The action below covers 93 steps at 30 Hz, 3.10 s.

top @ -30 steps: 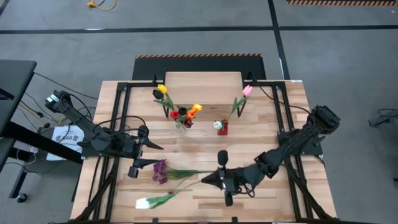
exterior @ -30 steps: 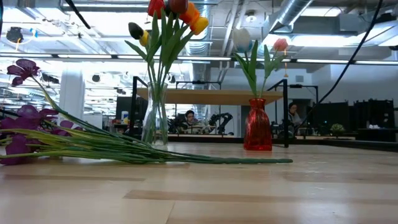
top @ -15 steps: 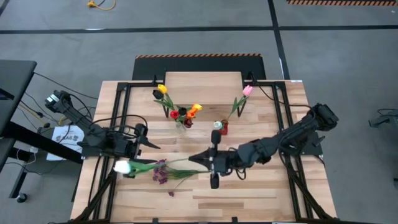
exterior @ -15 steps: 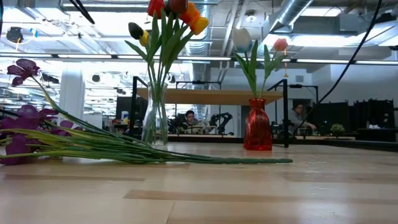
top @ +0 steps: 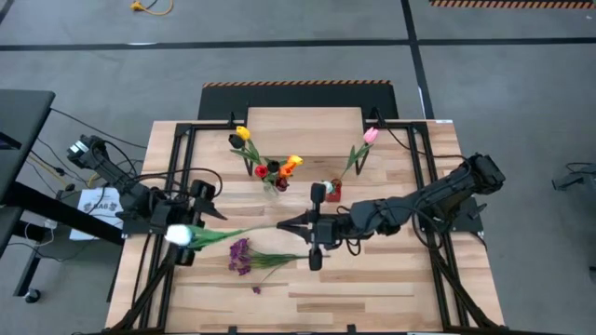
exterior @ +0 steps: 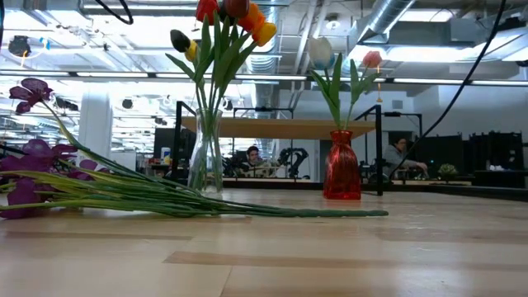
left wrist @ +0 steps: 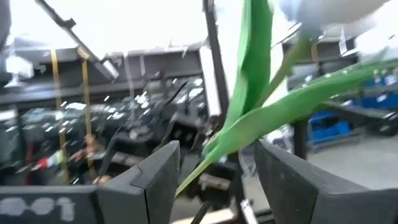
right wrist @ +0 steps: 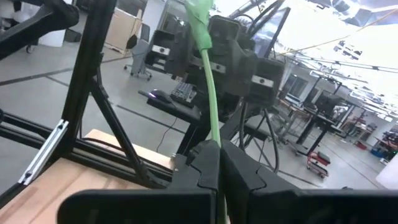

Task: Pick and place flowers into a vace then onto a shelf
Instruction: Put the blue tulip into the red vase

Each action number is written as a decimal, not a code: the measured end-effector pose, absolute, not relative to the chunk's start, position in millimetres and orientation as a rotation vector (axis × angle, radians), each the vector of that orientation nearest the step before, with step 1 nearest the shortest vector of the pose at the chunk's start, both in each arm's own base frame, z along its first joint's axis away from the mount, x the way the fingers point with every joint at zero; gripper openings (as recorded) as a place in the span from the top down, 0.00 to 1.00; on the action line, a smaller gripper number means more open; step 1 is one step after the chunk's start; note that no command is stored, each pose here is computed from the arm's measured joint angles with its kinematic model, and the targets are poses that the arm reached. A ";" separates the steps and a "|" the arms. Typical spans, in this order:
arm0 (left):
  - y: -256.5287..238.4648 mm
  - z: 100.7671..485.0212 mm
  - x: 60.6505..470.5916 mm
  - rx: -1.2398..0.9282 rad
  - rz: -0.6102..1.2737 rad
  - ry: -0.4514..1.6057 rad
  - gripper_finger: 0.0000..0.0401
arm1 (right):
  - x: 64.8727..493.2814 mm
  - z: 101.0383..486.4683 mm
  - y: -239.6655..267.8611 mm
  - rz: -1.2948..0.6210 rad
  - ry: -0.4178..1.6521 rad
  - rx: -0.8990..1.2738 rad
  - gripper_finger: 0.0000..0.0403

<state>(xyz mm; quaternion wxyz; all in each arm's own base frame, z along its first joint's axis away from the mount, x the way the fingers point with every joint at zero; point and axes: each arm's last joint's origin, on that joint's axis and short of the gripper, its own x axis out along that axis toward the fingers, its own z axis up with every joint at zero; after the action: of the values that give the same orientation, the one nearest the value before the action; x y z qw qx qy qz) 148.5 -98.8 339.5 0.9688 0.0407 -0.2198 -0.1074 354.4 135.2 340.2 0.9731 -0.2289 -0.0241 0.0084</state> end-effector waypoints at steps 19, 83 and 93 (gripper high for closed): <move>-104.6 332.5 168.0 0.092 -0.207 -0.468 0.51 | 357.4 339.1 127.2 -0.002 -0.033 -0.458 1.00; -134.2 287.7 216.0 0.219 -0.228 0.240 1.00 | 395.9 282.8 161.8 0.155 0.040 -0.314 0.58; -134.8 287.4 218.0 0.214 -0.225 0.231 1.00 | 416.1 282.6 161.7 0.134 0.031 -0.332 0.56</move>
<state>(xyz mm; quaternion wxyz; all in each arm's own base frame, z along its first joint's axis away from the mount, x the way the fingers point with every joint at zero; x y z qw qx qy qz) 218.0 -134.8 287.4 0.9813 0.1061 0.1148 -0.1119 416.1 161.7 282.6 0.9839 -0.1650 0.0154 0.0668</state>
